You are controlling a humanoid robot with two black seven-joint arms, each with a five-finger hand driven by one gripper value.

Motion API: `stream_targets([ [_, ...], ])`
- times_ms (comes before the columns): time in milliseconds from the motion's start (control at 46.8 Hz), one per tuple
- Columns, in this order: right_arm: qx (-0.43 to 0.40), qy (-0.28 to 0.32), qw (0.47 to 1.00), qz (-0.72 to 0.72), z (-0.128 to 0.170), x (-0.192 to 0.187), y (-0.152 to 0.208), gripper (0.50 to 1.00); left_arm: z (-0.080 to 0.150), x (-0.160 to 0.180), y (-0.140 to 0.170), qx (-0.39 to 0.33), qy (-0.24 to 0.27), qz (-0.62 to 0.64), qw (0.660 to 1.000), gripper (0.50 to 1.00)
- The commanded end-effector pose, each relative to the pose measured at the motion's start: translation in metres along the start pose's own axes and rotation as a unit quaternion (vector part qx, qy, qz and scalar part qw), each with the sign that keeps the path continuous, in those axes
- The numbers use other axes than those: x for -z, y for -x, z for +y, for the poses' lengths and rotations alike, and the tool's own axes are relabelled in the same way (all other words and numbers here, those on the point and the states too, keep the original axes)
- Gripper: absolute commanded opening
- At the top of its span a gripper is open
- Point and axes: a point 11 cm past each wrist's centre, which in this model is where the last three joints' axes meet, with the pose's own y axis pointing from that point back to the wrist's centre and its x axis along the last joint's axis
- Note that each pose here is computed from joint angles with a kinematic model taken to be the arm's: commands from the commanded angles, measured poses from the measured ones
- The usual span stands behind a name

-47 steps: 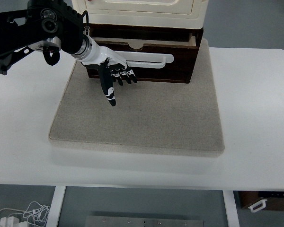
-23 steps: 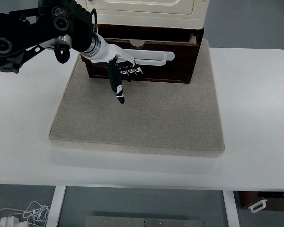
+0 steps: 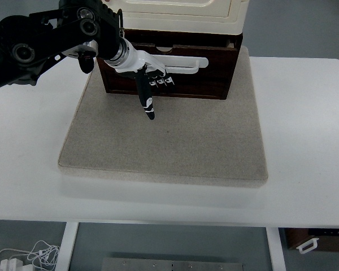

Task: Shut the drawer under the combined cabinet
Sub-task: 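Push the brown drawer with the left hand toward the cabinet, then lift the left hand up and away from the closed drawer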

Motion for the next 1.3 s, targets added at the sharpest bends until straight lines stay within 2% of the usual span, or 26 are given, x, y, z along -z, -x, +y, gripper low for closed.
stream_targets([
  [0,0.000,0.000,1.000,0.000,0.000,0.000,0.000,0.952,-0.001,0.004,-0.003,-0.003,-0.005,0.006,1.000,0.988],
  [834,0.000,0.000,1.000,0.000,0.000,0.000,0.000,0.952,0.001,0.023,-0.023,-0.036,-0.021,0.047,0.998,0.977],
  [984,0.000,0.000,1.000,0.000,0.000,0.000,0.000,0.952,0.005,0.018,-0.027,-0.040,-0.006,0.054,0.998,0.986],
  [1283,0.000,0.000,1.000,0.000,0.000,0.000,0.000,0.952,0.018,-0.013,-0.025,-0.021,0.063,0.055,0.996,0.996],
])
